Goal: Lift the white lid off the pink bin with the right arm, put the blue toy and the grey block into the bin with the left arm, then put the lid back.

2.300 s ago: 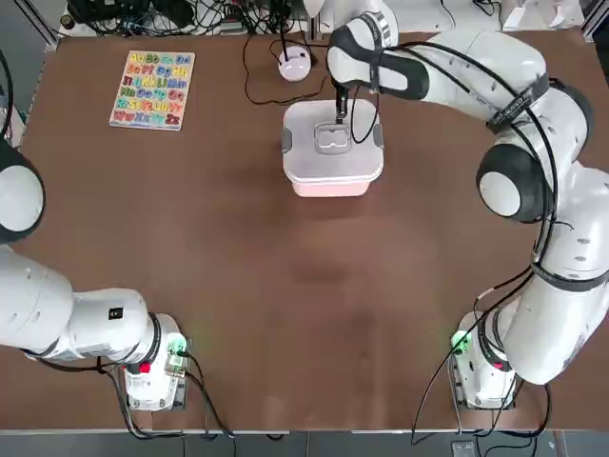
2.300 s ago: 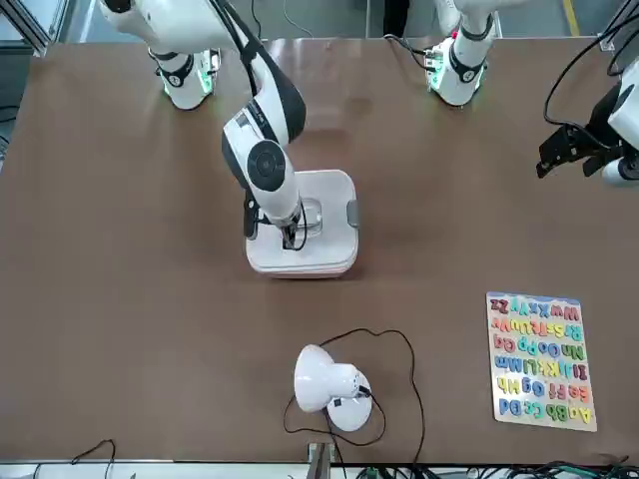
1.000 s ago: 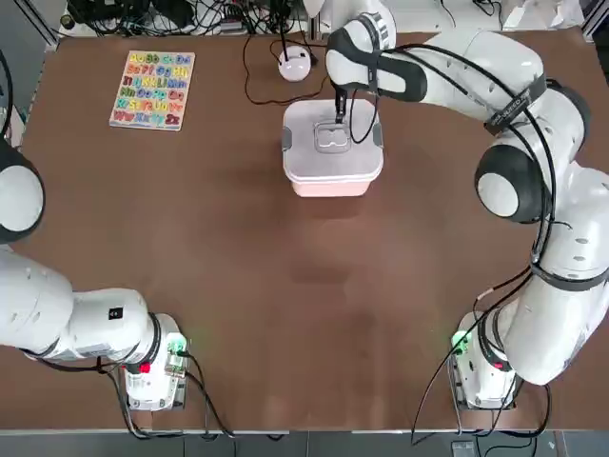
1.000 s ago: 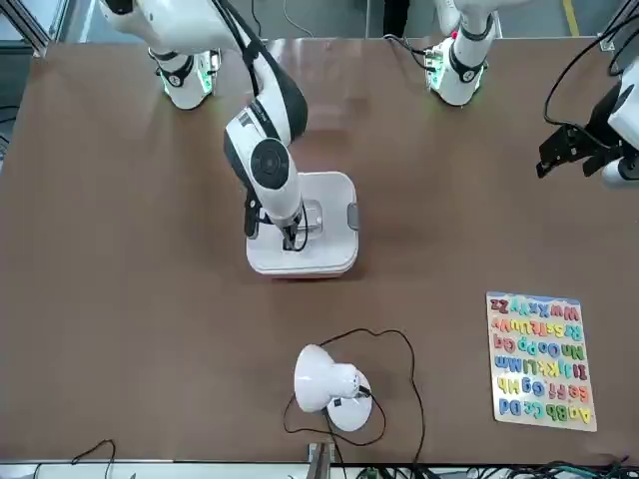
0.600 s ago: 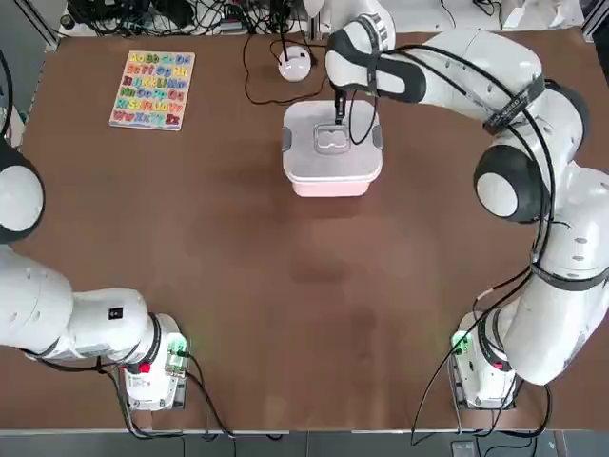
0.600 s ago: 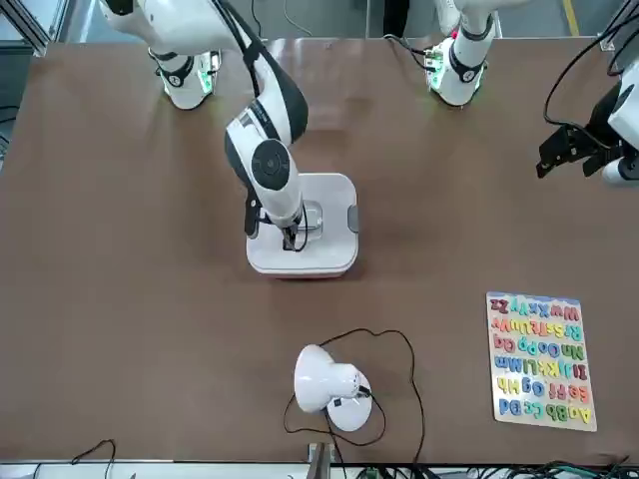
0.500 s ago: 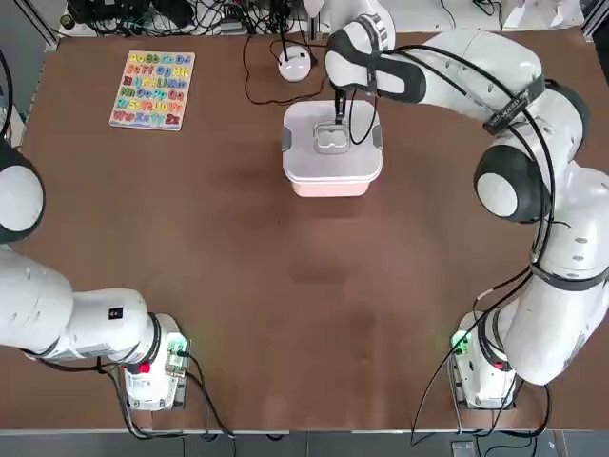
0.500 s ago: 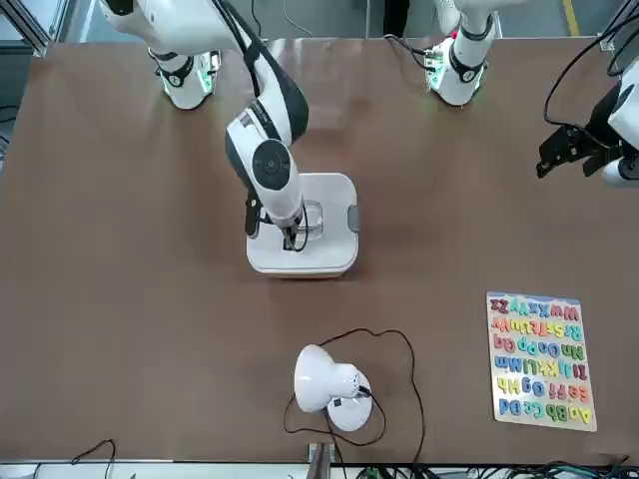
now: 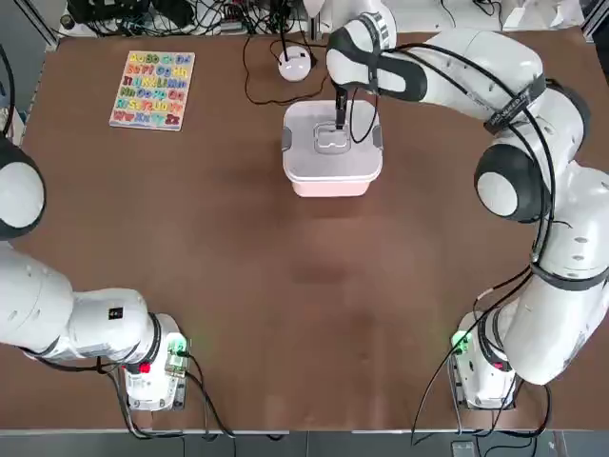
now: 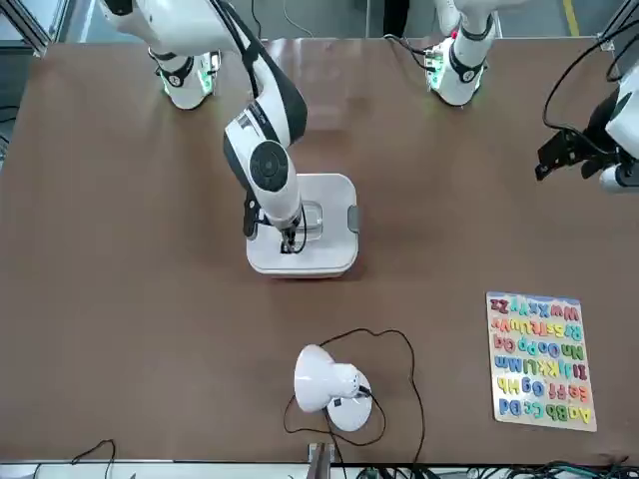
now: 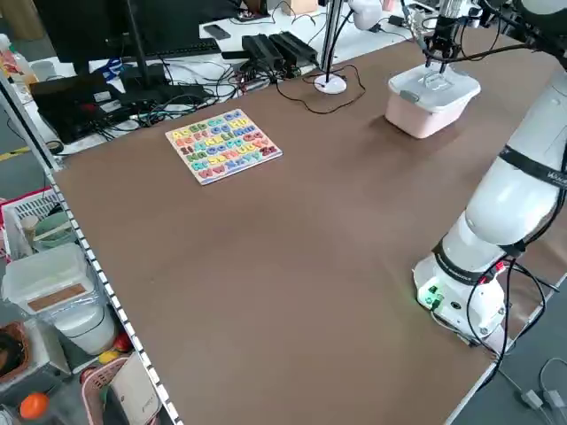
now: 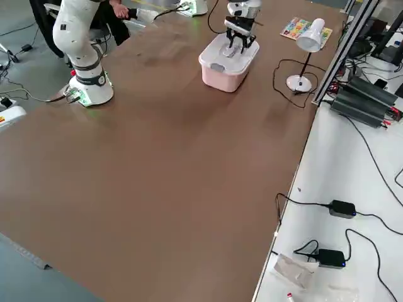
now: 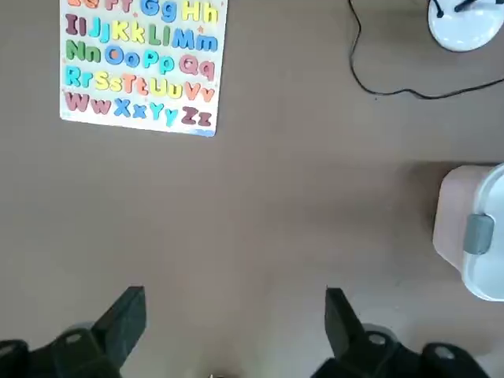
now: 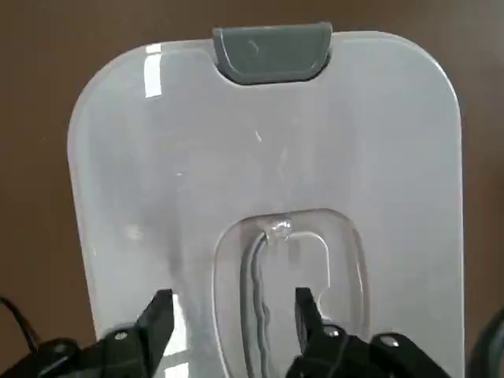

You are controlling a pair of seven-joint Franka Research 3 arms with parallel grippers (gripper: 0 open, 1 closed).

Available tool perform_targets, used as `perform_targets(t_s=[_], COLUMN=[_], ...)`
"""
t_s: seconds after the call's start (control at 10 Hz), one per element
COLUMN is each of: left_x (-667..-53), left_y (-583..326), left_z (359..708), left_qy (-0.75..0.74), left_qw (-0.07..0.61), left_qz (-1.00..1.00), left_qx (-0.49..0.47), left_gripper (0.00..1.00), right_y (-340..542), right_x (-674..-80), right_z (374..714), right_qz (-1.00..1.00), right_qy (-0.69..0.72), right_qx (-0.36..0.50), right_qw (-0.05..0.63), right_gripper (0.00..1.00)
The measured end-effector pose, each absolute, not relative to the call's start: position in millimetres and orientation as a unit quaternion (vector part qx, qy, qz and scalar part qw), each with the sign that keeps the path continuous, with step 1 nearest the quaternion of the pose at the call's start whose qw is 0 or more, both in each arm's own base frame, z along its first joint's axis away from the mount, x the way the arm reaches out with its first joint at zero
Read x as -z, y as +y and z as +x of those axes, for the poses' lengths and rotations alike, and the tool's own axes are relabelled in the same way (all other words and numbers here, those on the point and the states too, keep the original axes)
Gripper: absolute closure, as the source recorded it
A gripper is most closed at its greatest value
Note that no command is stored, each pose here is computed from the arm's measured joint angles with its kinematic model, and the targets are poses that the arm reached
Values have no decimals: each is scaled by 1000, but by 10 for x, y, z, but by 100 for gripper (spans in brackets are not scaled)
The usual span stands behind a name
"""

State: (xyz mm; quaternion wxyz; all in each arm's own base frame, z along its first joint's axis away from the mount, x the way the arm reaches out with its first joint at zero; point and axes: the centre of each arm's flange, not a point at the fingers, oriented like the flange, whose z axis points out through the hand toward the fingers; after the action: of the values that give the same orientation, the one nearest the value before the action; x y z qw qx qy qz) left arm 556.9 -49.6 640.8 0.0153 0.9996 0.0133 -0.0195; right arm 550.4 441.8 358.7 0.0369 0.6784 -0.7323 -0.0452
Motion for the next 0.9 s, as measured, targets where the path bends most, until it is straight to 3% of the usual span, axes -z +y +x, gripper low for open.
perform_targets(t_s=[0.1, 0.2, 0.6, 0.9], left_x=[-6392, -6385, -6382, -6382], left_y=[-498, -501, -502, -496], left_z=[5557, 5545, 5541, 5541], left_qy=[13, 13, 12, 13], left_qw=[15, 14, 14, 14], left_qz=[999, 999, 999, 999], left_qx=[27, 32, 34, 34], left_gripper=[0, 0, 0, 0], right_y=[4395, 4306, 3435, 2500], right_x=[-3602, -3654, -4195, -4195], right_z=[5515, 5577, 6010, 6409], right_qz=[683, 694, 836, 919], right_qy=[-728, -717, -545, -387], right_qx=[45, 46, 55, 55], right_qw=[40, 46, 47, 58], right_gripper=[14, 13, 13, 13])
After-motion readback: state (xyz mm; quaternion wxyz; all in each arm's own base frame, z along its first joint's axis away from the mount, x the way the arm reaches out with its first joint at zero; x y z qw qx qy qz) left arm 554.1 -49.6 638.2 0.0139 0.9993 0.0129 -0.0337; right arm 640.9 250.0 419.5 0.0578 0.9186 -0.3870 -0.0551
